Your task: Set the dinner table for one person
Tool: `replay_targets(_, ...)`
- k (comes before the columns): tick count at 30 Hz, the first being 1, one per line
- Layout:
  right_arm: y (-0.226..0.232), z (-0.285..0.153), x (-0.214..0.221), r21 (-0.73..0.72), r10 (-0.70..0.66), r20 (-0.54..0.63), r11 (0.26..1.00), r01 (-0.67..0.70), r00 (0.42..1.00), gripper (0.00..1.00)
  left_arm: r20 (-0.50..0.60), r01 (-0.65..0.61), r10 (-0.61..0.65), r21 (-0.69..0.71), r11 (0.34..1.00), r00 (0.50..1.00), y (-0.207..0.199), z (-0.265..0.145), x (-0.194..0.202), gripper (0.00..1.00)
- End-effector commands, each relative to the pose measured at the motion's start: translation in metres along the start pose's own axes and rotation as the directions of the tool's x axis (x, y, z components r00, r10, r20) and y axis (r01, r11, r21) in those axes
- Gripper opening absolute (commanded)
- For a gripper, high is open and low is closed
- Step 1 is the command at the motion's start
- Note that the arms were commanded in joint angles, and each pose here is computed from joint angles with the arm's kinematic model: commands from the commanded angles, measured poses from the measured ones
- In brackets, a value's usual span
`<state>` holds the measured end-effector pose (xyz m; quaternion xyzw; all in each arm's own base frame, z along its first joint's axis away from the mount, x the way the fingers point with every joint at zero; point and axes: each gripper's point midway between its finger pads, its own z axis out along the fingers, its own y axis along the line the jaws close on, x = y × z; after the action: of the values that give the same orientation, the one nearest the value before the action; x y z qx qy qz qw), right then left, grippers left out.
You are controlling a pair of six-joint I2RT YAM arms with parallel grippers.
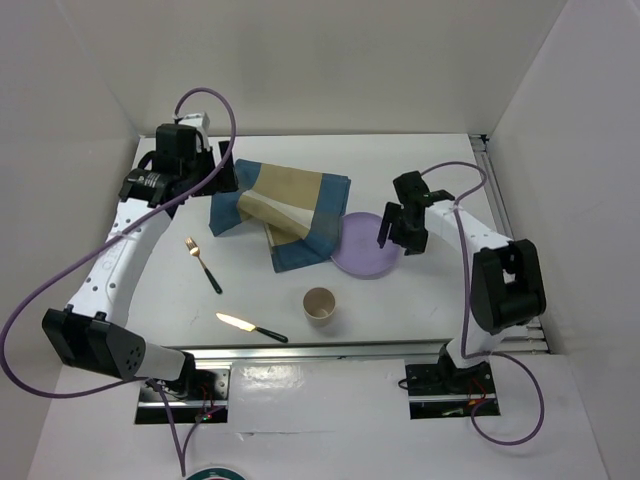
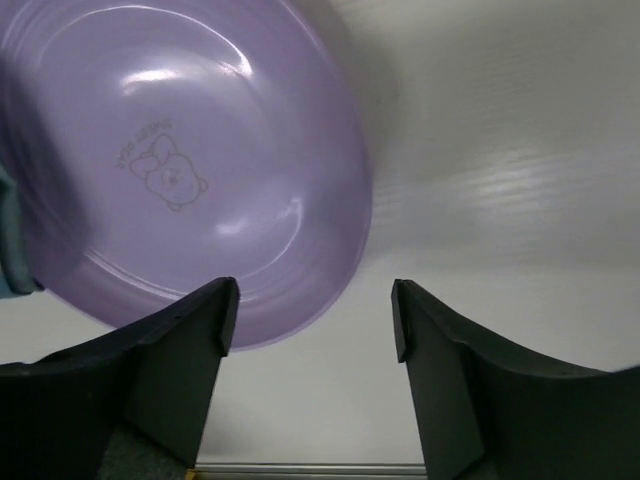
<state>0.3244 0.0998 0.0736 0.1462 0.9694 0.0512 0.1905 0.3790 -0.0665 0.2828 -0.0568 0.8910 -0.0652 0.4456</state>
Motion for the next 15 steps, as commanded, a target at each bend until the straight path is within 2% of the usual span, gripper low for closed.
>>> replay_targets(1, 0.035, 0.007, -0.015, -0.069, -0.033, 0.032, 0.997, 0.036, 0.999, 0.72, 0.005, 0.011, -0.011, 0.033, 0.999, 1.000, -0.008, -0.002, -0.006, 0.99)
replay_targets(2, 0.042, 0.007, -0.020, -0.081, -0.040, 0.045, 0.996, 0.044, 0.998, 0.66, 0.005, 0.011, -0.011, 0.032, 0.999, 1.000, -0.008, -0.002, -0.006, 0.99)
replay_targets(6, 0.054, 0.030, -0.018, -0.093, -0.042, 0.006, 0.995, 0.042, 0.999, 0.58, 0.000, 0.020, -0.020, 0.018, 1.000, 1.000, -0.005, 0.000, -0.003, 0.99)
replay_targets(11, 0.032, 0.058, -0.010, 0.048, 0.014, -0.057, 0.999, -0.011, 0.998, 0.58, -0.009, 0.030, -0.030, 0.004, 1.000, 1.000, -0.002, -0.004, 0.000, 0.99)
replay_targets(15, -0.022, 0.066, 0.000, 0.197, 0.104, -0.101, 0.977, -0.082, 0.989, 0.59, 0.000, 0.021, -0.021, 0.007, 1.000, 1.000, -0.003, -0.005, -0.003, 0.99)
